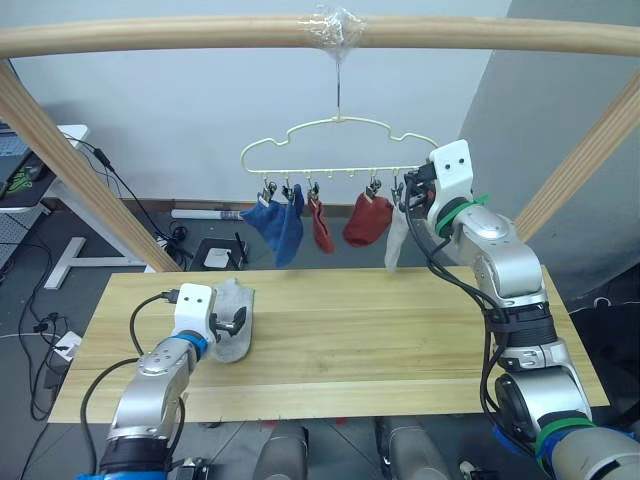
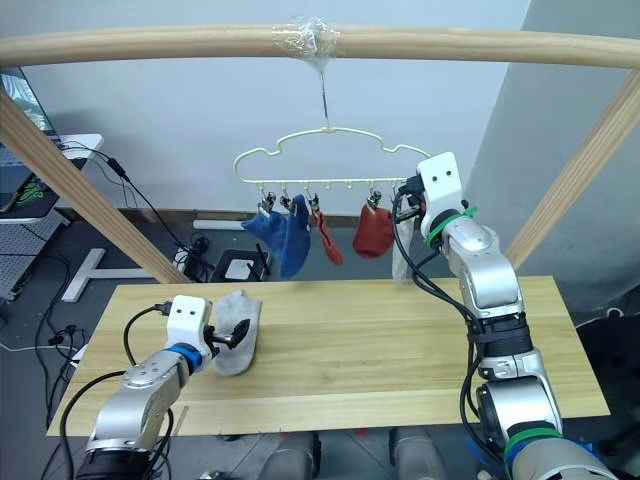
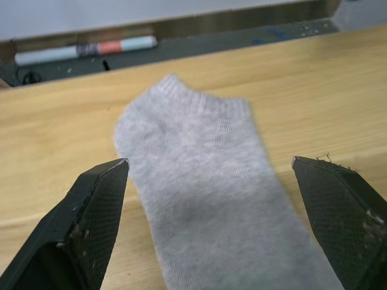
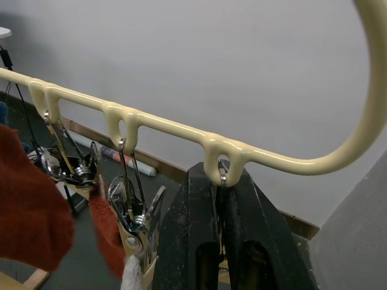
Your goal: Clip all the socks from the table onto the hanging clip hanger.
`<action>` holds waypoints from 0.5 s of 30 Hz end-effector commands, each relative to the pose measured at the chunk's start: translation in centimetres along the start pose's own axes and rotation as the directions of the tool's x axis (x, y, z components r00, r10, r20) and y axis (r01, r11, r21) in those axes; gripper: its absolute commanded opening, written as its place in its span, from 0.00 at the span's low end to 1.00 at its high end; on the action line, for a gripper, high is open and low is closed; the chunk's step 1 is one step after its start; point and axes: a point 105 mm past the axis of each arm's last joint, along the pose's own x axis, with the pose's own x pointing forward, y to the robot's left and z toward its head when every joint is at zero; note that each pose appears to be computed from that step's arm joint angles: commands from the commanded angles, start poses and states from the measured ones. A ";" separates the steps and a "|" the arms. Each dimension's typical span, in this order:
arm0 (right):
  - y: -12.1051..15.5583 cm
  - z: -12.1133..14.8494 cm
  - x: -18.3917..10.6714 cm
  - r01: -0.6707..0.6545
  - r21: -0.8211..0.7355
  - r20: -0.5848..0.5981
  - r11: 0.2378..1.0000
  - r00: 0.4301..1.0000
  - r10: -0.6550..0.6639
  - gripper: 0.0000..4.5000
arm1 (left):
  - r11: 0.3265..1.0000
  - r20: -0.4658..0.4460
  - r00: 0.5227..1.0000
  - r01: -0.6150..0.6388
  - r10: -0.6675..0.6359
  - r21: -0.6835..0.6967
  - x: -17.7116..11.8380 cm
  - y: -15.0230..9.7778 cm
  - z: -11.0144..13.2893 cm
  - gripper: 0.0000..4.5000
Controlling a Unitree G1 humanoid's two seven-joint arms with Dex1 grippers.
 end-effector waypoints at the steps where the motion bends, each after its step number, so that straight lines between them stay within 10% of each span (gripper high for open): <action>1: 0.1 0.4 -0.3 -0.002 -0.028 0.016 1.000 1.000 0.003 0.00 | 0.995 0.013 0.998 -0.055 0.056 -0.088 0.7 0.8 0.5 1.00; 15: -0.6 0.0 -1.4 0.011 -0.047 -0.012 0.999 1.000 -0.011 0.00 | 0.997 -0.130 0.990 -0.068 0.061 -0.048 2.0 0.4 -2.9 0.96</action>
